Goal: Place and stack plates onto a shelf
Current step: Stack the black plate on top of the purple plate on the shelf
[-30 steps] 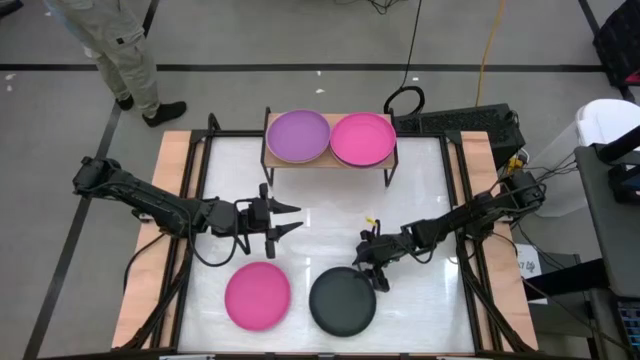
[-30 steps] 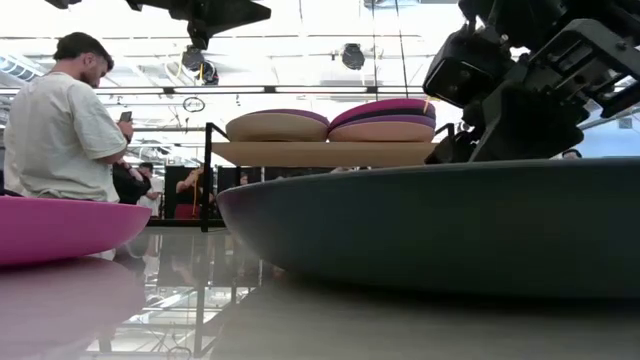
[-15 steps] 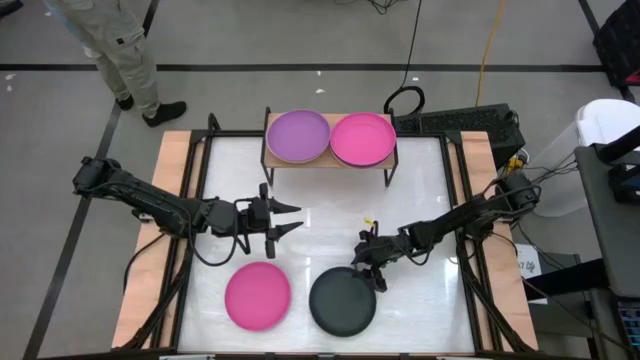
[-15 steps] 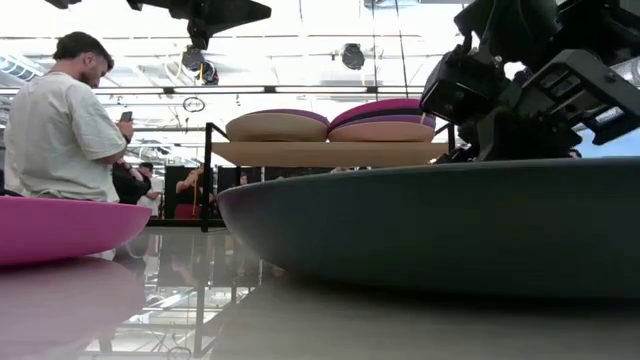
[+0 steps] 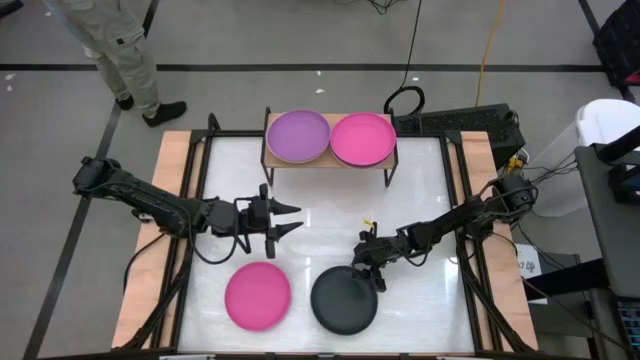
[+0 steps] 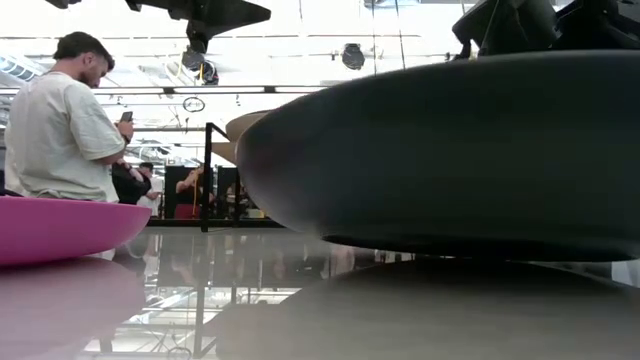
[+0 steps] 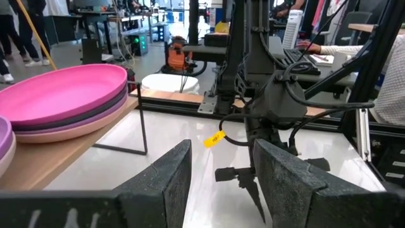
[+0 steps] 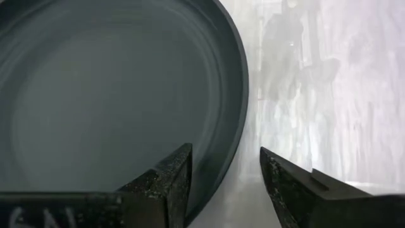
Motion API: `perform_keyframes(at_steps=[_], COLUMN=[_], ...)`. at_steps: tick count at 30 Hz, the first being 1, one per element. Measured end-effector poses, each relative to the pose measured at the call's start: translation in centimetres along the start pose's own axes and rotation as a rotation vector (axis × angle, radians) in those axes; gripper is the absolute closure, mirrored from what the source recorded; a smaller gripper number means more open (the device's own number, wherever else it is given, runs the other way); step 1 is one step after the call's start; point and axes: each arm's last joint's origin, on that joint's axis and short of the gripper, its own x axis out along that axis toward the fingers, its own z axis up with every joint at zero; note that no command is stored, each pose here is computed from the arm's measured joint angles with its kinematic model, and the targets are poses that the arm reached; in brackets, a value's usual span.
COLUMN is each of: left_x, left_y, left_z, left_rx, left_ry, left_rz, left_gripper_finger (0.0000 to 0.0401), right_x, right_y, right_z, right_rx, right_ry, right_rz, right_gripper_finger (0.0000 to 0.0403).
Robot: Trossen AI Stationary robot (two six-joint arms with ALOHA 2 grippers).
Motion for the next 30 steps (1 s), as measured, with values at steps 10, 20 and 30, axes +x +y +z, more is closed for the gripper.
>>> perform_keyframes(at_steps=[10, 20, 30], left_x=[0.0, 0.0, 0.0], left_y=[0.0, 0.0, 0.0], left_z=[0.0, 0.1, 0.4], left_rx=[0.0, -0.005, -0.015], left_ry=[0.0, -0.006, -0.039], left_rz=[0.0, -0.001, -0.004], left_gripper_finger=[0.0224, 0.0224, 0.0224], right_x=[0.0, -0.1, -2.2], right_y=[-0.1, -0.8, -1.5], right_z=[0.0, 0.4, 2.4], right_rx=[-0.034, -0.037, -0.065], right_ry=[0.004, -0.014, -0.112], right_rz=[-0.004, -0.012, -0.031], right_gripper_finger=[0.0326, 0.0396, 0.0402])
